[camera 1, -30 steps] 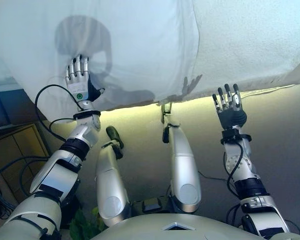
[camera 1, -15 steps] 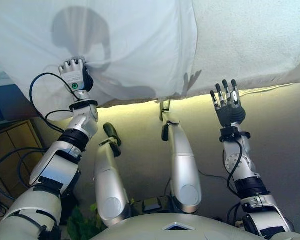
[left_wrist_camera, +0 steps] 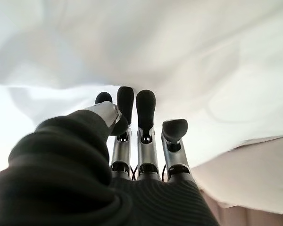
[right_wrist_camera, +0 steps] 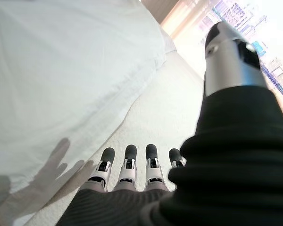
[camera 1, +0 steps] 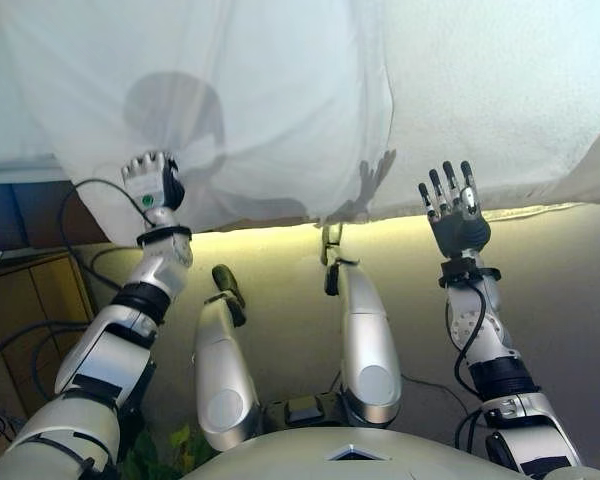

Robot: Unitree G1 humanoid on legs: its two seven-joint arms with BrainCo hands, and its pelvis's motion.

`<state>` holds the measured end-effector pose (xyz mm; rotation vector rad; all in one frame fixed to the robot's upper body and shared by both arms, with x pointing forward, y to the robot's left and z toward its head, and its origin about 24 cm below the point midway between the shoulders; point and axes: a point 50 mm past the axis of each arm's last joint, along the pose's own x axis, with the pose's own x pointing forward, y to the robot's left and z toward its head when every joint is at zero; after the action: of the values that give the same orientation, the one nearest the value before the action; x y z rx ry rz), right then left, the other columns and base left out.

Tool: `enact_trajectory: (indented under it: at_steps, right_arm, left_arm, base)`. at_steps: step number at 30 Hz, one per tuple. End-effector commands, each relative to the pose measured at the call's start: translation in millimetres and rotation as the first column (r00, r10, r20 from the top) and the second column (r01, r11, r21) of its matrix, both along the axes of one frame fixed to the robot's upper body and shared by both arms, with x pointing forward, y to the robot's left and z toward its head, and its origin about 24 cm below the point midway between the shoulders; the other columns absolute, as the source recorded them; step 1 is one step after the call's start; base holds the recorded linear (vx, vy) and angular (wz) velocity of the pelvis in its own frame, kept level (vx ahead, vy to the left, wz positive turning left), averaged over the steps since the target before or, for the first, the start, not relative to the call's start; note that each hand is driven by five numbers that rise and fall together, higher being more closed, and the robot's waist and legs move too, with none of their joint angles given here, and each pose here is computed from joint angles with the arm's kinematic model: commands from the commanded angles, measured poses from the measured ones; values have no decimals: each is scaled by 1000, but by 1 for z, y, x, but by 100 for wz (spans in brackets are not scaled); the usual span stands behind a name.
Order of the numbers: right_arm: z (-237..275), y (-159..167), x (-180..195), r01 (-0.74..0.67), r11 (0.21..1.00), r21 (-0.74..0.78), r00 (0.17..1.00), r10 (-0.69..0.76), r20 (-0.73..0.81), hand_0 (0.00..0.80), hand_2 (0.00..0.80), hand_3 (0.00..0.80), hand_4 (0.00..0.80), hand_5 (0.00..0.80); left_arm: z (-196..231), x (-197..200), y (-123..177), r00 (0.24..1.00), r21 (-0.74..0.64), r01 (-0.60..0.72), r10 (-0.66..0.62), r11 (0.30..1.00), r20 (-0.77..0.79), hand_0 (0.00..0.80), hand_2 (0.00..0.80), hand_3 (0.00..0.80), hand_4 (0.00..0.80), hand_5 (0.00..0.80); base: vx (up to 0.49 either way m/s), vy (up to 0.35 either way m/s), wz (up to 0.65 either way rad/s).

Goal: Make the bed neatly

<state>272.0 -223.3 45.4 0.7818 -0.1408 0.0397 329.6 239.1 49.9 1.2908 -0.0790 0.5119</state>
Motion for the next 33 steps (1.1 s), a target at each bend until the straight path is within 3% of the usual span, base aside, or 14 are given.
enact_trajectory:
  at_steps: [1, 7, 8, 9, 17, 28, 33]
  right_arm:
    - [-7, -22, -17, 80, 997, -3, 997, -79, 20, 0, 0, 0, 0, 0]
    - [-15, -26, -18, 77, 997, -5, 997, -77, -12, 0, 0, 0, 0, 0]
    - [-16, -28, -18, 77, 997, -6, 997, -77, -12, 0, 0, 0, 0, 0]
    - [-16, -30, -18, 78, 997, -4, 997, -78, -9, 0, 0, 0, 0, 0]
    - [-10, -30, -6, 98, 995, 29, 995, -98, 10, 0, 0, 0, 0, 0]
    - [-17, -31, -17, 115, 991, 71, 992, -118, 43, 0, 0, 0, 0, 0]
    - [-7, -16, -11, 69, 994, 82, 995, -74, 60, 0, 0, 0, 0, 0]
  left_arm:
    - [-13, -22, 30, 998, -73, -57, 56, 996, -15, 800, 800, 800, 800, 800]
    - [-31, -42, 44, 995, -119, -91, 85, 989, -60, 800, 800, 800, 800, 800]
    - [-32, -44, 47, 995, -110, -91, 85, 990, -60, 558, 558, 558, 558, 558]
    - [-29, -44, 49, 995, -103, -89, 84, 991, -57, 0, 0, 0, 0, 0]
    - [-10, -24, 32, 999, -75, -30, 32, 997, 27, 0, 0, 0, 0, 0]
    - [2, -9, 4, 993, 73, 24, -32, 997, 116, 0, 0, 0, 0, 0]
    - [23, 2, 3, 982, 120, 30, -52, 992, 181, 0, 0, 0, 0, 0]
  base:
    - [106, 36, 13]
    - [64, 8, 12]
    - [19, -20, 15]
    - [-1, -21, 15]
    - [-63, -64, 10]
    - [-34, -38, -4]
    - [-6, -11, -5]
